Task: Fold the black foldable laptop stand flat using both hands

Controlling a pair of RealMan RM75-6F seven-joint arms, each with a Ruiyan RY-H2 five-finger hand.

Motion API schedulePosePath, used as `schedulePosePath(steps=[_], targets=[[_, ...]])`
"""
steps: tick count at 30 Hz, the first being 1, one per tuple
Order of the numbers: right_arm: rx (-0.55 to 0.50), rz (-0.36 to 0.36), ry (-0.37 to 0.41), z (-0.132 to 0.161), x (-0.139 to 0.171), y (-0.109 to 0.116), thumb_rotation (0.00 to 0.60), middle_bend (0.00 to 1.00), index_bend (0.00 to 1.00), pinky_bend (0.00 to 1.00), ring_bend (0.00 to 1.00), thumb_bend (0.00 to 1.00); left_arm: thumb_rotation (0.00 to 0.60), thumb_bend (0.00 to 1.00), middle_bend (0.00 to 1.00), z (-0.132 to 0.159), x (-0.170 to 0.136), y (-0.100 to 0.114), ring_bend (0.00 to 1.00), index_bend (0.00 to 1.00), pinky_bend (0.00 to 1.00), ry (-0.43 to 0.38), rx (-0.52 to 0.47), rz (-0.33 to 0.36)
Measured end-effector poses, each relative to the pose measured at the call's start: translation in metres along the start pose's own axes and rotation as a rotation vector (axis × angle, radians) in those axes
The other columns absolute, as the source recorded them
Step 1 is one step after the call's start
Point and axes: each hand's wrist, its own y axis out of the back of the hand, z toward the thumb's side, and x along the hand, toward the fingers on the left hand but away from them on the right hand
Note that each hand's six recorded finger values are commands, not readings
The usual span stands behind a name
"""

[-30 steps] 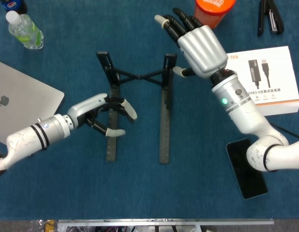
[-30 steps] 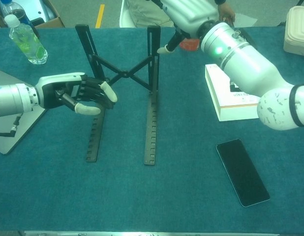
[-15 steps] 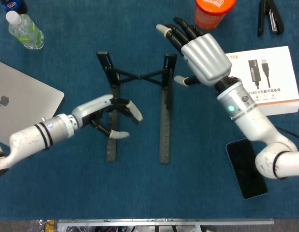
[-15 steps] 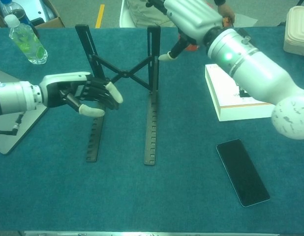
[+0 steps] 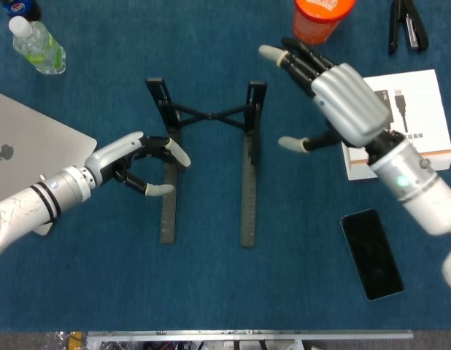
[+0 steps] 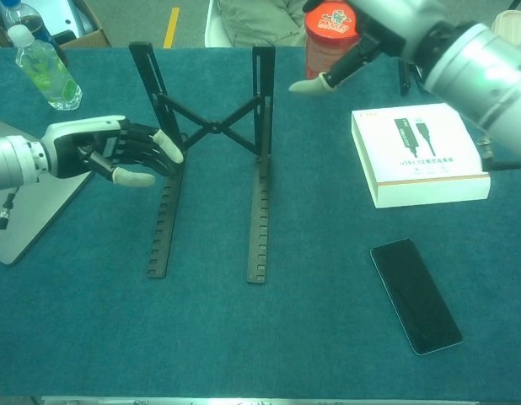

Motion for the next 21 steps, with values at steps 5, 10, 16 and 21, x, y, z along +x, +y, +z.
schedulePosePath(steps=[5, 10, 16, 21], targets=[[-0.137, 0.073, 0.000, 0.004, 0.015, 0.003, 0.600, 0.13, 0.00, 0.21, 0.04, 0.09, 0.600, 0.24, 0.38, 0.002, 0.013, -0.003, 0.22, 0.36, 0.20, -0.007, -0.012, -0.015], [-0.268, 0.166, -0.019, 0.005, 0.029, 0.000, 0.600, 0.13, 0.00, 0.21, 0.04, 0.09, 0.600, 0.24, 0.38, 0.004, 0.024, -0.004, 0.22, 0.36, 0.20, -0.015, -0.016, -0.024], [-0.375, 0.287, -0.067, 0.001, 0.045, -0.013, 0.600, 0.13, 0.00, 0.21, 0.04, 0.11, 0.600, 0.24, 0.38, 0.004, 0.029, 0.001, 0.22, 0.36, 0.20, -0.009, 0.012, -0.012], [-0.425, 0.378, -0.106, -0.005, 0.058, -0.028, 0.600, 0.13, 0.00, 0.21, 0.04, 0.11, 0.600, 0.24, 0.38, 0.000, 0.028, 0.008, 0.22, 0.36, 0.20, 0.010, 0.056, 0.012]])
